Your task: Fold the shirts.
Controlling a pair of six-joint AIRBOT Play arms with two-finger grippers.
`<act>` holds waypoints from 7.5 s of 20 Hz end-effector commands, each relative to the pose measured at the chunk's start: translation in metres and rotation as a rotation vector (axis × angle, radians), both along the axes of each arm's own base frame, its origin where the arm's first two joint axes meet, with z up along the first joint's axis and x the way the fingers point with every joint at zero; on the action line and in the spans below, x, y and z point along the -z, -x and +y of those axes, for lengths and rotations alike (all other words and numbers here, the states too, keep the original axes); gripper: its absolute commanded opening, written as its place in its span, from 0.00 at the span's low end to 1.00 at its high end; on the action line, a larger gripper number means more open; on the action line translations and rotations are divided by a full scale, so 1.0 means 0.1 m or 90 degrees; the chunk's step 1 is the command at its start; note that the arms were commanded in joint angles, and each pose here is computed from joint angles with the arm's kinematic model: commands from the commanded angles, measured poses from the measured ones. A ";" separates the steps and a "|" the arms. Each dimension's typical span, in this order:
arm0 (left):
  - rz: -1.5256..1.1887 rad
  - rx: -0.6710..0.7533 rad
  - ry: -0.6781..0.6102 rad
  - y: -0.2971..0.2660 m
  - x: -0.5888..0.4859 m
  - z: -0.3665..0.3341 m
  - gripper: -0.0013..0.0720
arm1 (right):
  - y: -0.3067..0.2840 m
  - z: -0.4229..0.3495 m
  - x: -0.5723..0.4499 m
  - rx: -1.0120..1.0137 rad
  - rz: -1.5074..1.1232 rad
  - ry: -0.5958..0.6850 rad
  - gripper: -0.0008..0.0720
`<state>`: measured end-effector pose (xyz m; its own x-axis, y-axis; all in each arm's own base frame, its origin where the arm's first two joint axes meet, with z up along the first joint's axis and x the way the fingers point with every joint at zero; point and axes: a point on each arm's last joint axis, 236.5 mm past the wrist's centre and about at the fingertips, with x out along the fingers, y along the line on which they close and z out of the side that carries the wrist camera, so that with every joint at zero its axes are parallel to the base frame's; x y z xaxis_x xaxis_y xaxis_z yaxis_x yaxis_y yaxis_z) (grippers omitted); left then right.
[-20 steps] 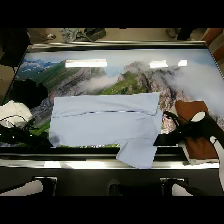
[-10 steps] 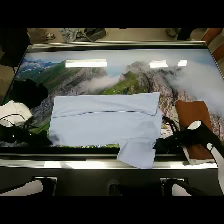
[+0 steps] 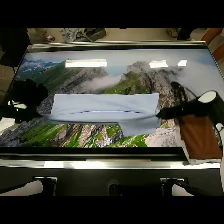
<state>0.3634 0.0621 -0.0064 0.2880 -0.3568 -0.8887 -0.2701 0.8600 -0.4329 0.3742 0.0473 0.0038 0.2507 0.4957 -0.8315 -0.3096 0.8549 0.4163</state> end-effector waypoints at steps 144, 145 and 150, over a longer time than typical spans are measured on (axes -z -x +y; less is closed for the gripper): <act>-0.309 0.251 0.007 -1.01 -1.53 -1.81 0.07 | 2.13 -2.16 0.09 0.446 0.367 0.105 0.11; -0.309 0.251 0.007 -1.00 -1.53 -1.81 0.07 | 2.12 -2.17 0.09 0.446 0.363 0.106 0.32; -0.372 0.259 -0.008 -1.04 -2.04 -1.76 0.07 | 1.74 -2.99 -0.74 0.415 0.168 0.300 0.85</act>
<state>0.4646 -0.1181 0.1665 0.5230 -0.5298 -0.6676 0.3190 0.8481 -0.4231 0.1775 -0.2035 0.0306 0.0330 0.1185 -0.9924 0.4282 0.8955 0.1211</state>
